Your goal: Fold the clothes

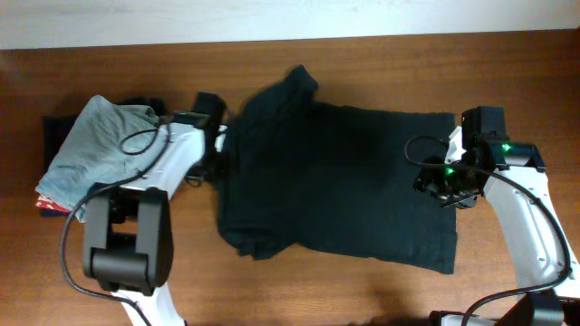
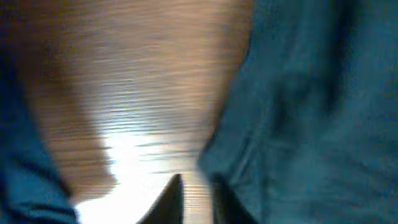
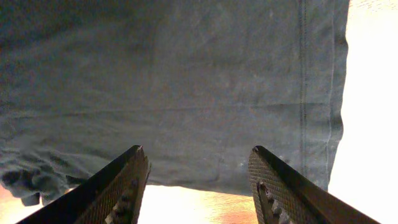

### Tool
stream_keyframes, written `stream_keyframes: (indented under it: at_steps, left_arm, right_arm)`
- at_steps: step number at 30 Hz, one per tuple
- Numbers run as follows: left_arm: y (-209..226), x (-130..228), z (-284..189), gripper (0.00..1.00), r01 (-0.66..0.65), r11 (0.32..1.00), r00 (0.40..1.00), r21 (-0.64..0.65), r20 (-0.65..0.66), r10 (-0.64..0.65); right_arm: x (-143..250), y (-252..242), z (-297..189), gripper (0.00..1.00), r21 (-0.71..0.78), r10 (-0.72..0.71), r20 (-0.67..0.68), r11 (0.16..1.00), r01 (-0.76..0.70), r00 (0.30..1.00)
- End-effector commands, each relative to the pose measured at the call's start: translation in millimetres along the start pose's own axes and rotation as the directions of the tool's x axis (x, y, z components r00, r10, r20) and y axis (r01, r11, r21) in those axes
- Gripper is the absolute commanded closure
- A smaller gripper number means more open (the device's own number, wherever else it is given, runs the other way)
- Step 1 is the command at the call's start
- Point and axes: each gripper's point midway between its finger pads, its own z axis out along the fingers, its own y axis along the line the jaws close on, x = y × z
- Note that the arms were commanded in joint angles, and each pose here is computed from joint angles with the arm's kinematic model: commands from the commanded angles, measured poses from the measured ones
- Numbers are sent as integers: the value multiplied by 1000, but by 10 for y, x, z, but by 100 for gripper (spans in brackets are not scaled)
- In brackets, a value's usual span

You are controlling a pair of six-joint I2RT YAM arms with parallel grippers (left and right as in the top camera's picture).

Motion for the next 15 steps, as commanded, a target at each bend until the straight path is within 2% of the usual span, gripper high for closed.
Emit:
stream_keyframes:
  at_steps: [1, 5, 8, 10, 11, 13, 15]
  left_arm:
    - [166, 25, 57, 53, 46, 999, 999, -25, -16, -46]
    - [149, 22, 50, 51, 54, 999, 998, 3, -20, -54]
    - [41, 19, -19, 63, 38, 997, 999, 65, -26, -36]
    - [-66, -2, -105, 72, 4, 993, 1000, 121, -14, -2]
    - [-129, -12, -151, 76, -15, 989, 1000, 148, -4, 16]
    - [-206, -24, -226, 80, -57, 984, 998, 170, 20, 55]
    - [-269, -23, -264, 87, -99, 980, 995, 170, 35, 95]
  right_arm:
    - [-26, -27, -23, 44, 9, -5, 10, 1000, 5, 1000]
    - [12, -42, 9, 44, 14, -1, -9, 1000, 1, 1000]
    - [117, -93, 122, 45, 28, 9, -59, 1000, -8, 998]
    - [228, -146, 231, 56, 46, 46, -106, 998, -41, 993]
    - [294, -175, 288, 75, 57, 79, -130, 996, -72, 988]
    - [428, -233, 396, 96, 83, 133, -177, 989, -120, 975]
    - [572, -293, 497, 96, 113, 184, -223, 980, -162, 957]
